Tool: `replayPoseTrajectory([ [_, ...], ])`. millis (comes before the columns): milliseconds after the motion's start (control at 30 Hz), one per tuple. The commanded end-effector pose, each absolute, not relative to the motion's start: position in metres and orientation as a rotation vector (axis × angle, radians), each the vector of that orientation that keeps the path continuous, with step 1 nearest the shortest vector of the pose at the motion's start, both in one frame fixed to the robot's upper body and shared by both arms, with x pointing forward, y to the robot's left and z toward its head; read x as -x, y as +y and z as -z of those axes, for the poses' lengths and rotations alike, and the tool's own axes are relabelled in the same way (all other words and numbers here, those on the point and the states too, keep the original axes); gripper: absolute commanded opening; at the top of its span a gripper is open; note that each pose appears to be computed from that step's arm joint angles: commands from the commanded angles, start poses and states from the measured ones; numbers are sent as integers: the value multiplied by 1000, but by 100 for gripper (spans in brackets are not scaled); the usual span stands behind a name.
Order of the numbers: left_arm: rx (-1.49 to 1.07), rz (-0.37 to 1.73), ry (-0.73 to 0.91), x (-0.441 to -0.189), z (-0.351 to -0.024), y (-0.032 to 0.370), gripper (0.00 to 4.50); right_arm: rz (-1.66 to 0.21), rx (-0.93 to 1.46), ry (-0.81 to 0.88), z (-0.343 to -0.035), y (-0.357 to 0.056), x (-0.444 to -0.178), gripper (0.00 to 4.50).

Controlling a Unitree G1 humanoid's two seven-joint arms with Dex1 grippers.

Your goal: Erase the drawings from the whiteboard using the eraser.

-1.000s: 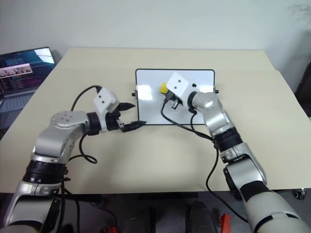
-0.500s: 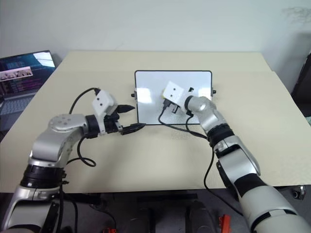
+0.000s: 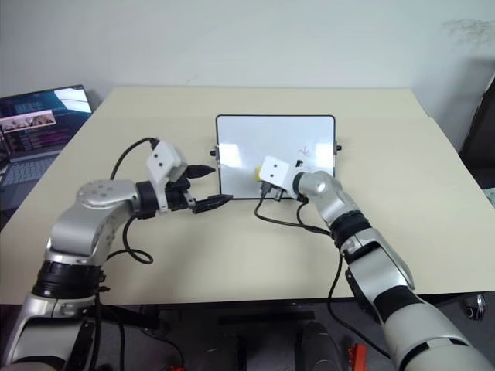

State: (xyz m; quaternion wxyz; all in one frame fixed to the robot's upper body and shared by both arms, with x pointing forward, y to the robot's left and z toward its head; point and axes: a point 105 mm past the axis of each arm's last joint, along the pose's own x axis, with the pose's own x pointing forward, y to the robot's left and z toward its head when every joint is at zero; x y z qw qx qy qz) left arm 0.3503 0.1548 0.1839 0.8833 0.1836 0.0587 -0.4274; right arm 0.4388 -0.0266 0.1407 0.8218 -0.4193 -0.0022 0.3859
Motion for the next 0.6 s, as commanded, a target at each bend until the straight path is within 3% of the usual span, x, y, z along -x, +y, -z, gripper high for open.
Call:
replayPoseTrajectory([
  [33,-402,884,61,-350,-202,157,450,-627,872,-5,-167,-63,-462,84],
  [367,-398,901,64,-351,-200,152,450,-587,892,24,-161,-79,-466,83],
  [600,-403,903,59,-350,-203,153,450,-815,915,147,-107,-61,-438,83],
])
